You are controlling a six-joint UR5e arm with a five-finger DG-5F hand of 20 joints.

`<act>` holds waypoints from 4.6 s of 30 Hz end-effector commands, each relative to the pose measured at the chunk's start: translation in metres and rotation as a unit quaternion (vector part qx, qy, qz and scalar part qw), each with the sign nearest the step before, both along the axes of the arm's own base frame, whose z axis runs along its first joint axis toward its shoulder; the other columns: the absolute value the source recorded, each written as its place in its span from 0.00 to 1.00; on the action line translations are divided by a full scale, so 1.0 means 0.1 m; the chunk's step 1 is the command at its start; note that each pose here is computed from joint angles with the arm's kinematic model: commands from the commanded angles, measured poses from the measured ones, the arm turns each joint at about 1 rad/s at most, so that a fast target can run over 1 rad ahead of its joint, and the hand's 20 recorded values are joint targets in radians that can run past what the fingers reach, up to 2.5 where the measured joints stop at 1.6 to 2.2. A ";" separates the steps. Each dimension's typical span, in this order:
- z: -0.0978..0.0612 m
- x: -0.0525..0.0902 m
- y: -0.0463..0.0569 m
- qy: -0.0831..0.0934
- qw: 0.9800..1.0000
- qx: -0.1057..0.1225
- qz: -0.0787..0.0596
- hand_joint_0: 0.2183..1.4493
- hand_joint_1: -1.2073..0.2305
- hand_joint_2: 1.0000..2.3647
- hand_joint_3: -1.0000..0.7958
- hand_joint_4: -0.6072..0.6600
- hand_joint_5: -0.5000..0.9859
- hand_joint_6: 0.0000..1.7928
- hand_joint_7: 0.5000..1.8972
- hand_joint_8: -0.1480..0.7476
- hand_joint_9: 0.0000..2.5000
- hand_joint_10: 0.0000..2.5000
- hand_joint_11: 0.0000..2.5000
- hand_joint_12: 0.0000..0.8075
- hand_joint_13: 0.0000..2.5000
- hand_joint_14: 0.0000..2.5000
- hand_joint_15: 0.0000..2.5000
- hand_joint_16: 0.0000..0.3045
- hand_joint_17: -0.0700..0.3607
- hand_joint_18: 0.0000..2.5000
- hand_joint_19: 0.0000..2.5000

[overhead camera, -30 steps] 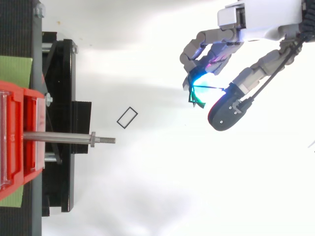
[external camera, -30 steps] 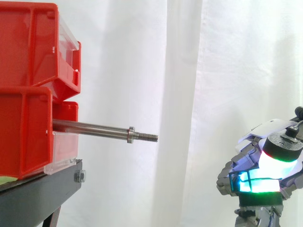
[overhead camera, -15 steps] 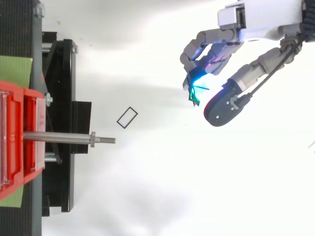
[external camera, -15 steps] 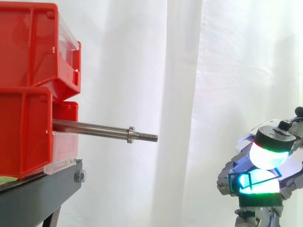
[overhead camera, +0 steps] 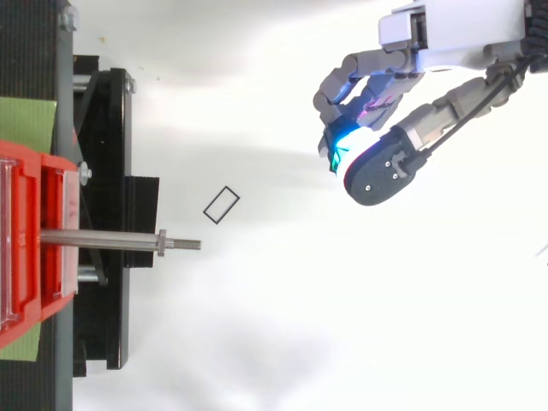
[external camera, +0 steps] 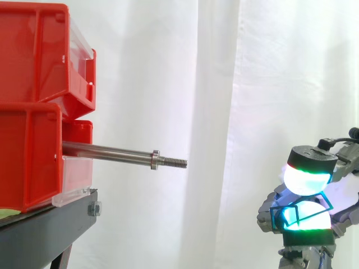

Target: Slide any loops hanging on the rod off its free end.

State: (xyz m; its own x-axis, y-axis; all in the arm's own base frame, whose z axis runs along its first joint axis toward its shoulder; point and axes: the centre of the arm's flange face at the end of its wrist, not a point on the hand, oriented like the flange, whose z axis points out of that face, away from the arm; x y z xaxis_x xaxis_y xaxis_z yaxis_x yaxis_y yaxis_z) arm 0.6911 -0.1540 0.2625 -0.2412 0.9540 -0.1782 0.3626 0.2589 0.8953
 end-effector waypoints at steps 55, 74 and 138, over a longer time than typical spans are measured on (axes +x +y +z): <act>1.01 -0.43 0.12 -0.023 0.963 -0.254 0.084 0.32 0.41 0.01 0.32 0.58 0.20 0.42 0.60 0.51 0.48 0.01 0.40 0.39 0.28 0.00 0.00 0.17 0.43 0.30 0.06; 0.85 -0.41 0.13 -0.032 0.968 -0.241 0.069 0.32 0.42 0.00 0.31 0.58 0.20 0.42 0.60 0.52 0.33 0.01 0.21 0.40 0.27 0.00 0.00 0.17 0.43 0.30 0.06; 0.70 -0.37 0.18 -0.030 0.998 -0.043 -0.045 0.32 0.36 0.01 0.33 0.57 0.19 0.45 0.62 0.52 0.35 0.01 0.22 0.41 0.27 0.00 0.00 0.17 0.43 0.30 0.07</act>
